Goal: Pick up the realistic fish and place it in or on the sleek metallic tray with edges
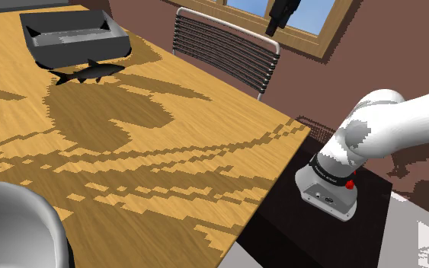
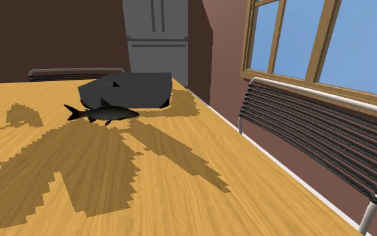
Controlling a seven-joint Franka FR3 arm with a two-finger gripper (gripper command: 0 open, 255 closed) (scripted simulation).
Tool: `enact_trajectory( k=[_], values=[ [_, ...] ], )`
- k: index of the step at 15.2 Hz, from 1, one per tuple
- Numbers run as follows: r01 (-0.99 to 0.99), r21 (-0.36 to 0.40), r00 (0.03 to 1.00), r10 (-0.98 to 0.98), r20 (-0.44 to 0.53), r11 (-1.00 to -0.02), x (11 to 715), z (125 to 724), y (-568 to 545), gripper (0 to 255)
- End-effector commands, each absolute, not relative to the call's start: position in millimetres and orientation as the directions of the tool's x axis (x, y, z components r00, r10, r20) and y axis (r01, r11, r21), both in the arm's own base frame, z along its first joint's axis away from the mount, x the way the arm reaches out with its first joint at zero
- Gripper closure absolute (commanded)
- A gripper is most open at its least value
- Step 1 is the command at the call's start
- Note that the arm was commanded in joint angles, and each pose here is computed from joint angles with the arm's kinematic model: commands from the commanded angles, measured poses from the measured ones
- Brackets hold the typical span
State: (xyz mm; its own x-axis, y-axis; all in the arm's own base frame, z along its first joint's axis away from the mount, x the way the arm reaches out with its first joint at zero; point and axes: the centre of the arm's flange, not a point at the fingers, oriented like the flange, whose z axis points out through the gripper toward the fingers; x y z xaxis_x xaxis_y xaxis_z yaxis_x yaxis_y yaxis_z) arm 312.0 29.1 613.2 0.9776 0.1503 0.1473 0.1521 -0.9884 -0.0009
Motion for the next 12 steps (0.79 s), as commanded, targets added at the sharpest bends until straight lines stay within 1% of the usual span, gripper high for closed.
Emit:
enact_trajectory(
  k=[1,6,12],
  values=[
    [0.152,-0.001,0.978,0.15,0.147,-0.988,312.0,613.2,29.1,0],
    [0.32,-0.044,0.924,0.302,0.234,-0.946,349.5,591.1,56.4,0],
    [0.512,-0.074,0.819,0.46,0.343,-0.856,389.3,570.6,98.8,0]
  ],
)
